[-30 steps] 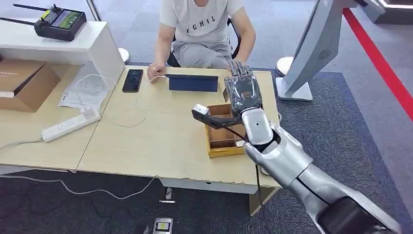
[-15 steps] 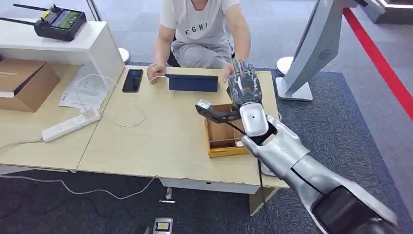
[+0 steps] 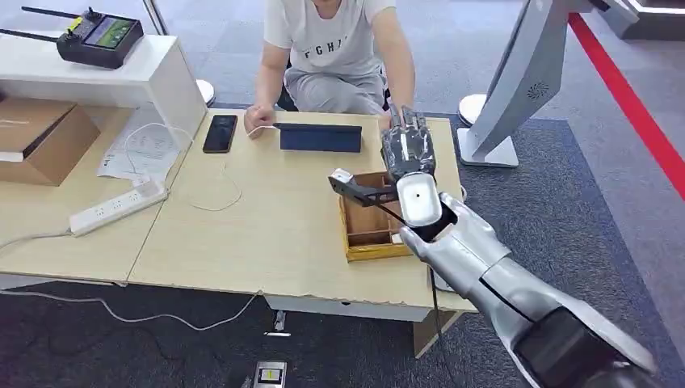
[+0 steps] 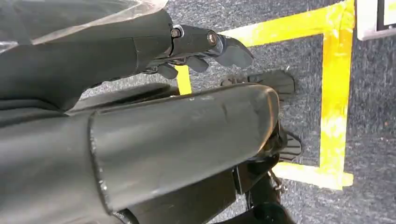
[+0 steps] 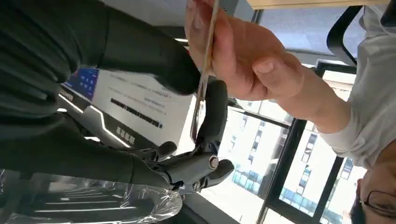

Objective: Pass the card to the sensor for recognition and then transmit it.

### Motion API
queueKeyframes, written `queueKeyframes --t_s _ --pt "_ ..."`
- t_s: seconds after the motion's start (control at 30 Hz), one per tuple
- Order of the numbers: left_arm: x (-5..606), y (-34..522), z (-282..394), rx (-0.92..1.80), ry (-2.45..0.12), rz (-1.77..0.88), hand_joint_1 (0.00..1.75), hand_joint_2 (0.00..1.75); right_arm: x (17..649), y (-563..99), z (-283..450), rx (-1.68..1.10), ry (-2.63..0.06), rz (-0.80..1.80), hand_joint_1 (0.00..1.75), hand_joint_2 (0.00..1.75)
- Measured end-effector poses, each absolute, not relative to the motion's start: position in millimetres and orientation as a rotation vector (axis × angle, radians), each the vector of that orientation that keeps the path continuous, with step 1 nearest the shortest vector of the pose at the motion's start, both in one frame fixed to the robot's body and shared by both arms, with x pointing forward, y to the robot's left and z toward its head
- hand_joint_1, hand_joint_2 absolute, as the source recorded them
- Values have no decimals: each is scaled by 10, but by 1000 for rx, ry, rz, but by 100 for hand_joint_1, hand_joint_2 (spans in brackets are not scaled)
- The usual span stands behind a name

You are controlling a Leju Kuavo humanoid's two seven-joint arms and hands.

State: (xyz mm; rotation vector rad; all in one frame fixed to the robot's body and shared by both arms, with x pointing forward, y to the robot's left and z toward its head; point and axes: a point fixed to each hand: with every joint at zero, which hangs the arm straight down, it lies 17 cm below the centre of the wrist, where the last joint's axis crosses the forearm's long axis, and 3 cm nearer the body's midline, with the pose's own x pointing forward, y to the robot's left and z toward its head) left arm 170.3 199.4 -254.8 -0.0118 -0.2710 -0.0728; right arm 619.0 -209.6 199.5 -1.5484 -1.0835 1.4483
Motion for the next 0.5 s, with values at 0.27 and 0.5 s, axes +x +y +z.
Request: queueKeyframes --t_s 0.27,0.5 --pt "1687 1988 -2551 -13 -264 -88 0 0 6170 -2269 1766 -1507 -974 1488 0 0" --pt "1652 1990 -2561 -14 -259 -83 0 0 6208 -2468 1776 -1498 -979 1454 0 0"
